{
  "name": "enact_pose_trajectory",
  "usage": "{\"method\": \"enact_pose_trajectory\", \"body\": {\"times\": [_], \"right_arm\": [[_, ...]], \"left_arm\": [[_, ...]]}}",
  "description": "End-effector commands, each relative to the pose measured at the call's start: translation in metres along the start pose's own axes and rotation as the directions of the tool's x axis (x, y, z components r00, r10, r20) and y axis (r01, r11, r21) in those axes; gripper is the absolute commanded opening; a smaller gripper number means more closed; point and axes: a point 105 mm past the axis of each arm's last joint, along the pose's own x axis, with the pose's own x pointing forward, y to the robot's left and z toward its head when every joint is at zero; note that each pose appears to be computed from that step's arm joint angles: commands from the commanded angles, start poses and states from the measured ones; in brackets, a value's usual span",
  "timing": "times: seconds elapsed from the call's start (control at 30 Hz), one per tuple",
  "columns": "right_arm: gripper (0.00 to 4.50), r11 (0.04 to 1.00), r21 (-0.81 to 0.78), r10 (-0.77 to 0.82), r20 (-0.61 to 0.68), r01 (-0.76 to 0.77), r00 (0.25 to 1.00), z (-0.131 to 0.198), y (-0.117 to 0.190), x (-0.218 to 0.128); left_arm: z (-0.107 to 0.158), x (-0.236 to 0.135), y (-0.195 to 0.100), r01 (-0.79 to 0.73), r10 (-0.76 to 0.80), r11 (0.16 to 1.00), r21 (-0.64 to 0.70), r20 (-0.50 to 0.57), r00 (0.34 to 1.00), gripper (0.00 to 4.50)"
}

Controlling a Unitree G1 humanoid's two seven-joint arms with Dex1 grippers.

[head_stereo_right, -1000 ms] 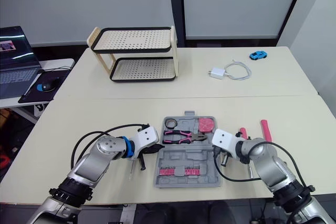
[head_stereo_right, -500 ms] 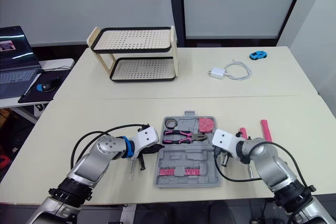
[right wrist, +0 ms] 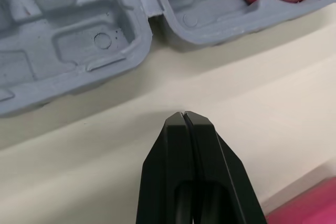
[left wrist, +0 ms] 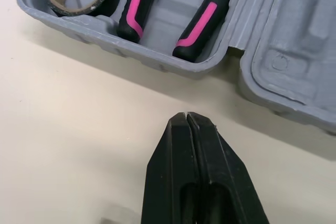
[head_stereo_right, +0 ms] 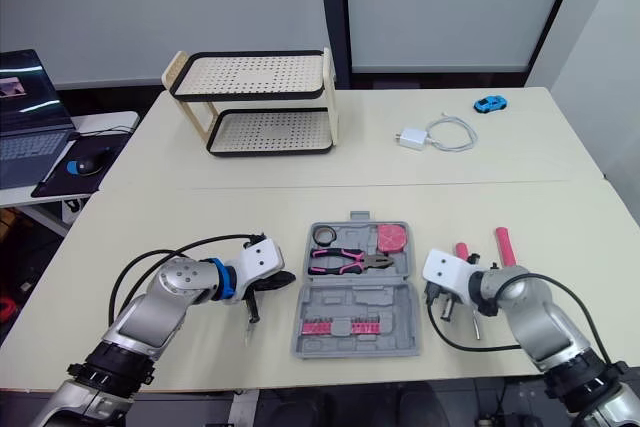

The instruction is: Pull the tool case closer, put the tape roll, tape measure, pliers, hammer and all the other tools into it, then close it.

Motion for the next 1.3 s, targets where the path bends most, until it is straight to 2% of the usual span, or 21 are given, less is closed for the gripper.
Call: {"method": "enact_pose_trajectory", "body": {"times": [0.03,0.2,0.23,0.33,0.4,0.43,0.53,0.7,0.83,1.0,1.17,1.27,1.3], "right_arm": [[0.02,0.998,-0.002,-0.062,0.058,0.062,0.996,0.013,-0.018,-0.023],[0.02,0.994,0.055,-0.102,0.12,0.096,0.988,0.014,-0.036,-0.054],[0.0,0.993,0.075,-0.102,0.144,0.092,0.984,0.015,-0.039,-0.064],[0.62,0.987,0.129,-0.12,0.202,0.096,0.972,0.013,-0.05,-0.096],[1.29,0.982,0.163,-0.128,0.231,0.091,0.965,0.008,-0.056,-0.118],[1.77,0.981,0.169,-0.131,0.235,0.092,0.963,0.004,-0.058,-0.129],[2.79,0.974,0.208,-0.133,0.21,0.089,0.969,-0.015,-0.063,-0.154],[4.5,0.949,0.275,-0.209,0.174,0.156,0.962,-0.045,-0.074,-0.174],[4.5,0.932,0.3,-0.251,0.129,0.203,0.959,-0.068,-0.077,-0.18],[4.5,0.917,0.309,-0.297,0.102,0.253,0.949,-0.082,-0.079,-0.182],[4.5,0.901,0.324,-0.344,0.126,0.289,0.931,-0.078,-0.082,-0.178],[4.5,0.899,0.339,-0.346,0.156,0.279,0.925,-0.068,-0.08,-0.171],[4.5,0.9,0.292,-0.375,0.135,0.325,0.917,-0.067,-0.081,-0.167]], "left_arm": [[0.019,-0.025,0.016,-0.064,0.061,0.998,0.029,0.087,0.994,0.0],[0.019,-0.066,0.027,-0.08,0.079,0.997,0.0,0.137,0.987,0.0],[0.015,-0.08,0.033,-0.098,0.098,0.995,-0.01,0.143,0.985,0.17],[0.005,-0.116,0.043,-0.122,0.139,0.988,-0.099,0.189,0.972,0.87],[-0.007,-0.14,0.047,-0.136,0.168,0.976,-0.17,0.19,0.967,1.5],[-0.013,-0.15,0.047,-0.145,0.18,0.971,-0.192,0.179,0.967,1.89],[-0.033,-0.179,0.053,-0.204,0.246,0.942,-0.265,0.135,0.96,2.82],[-0.067,-0.206,0.058,-0.281,0.318,0.897,-0.341,0.057,0.946,4.47],[-0.081,-0.206,0.06,-0.298,0.334,0.881,-0.369,0.039,0.942,4.47],[-0.078,-0.204,0.069,-0.33,0.372,0.872,-0.362,0.051,0.927,4.47],[-0.071,-0.199,0.076,-0.341,0.4,0.85,-0.402,0.071,0.914,4.47],[-0.06,-0.195,0.077,-0.362,0.435,0.851,-0.38,0.126,0.892,4.47],[-0.059,-0.195,0.078,-0.384,0.46,0.84,-0.383,0.126,0.879,4.47]]}}
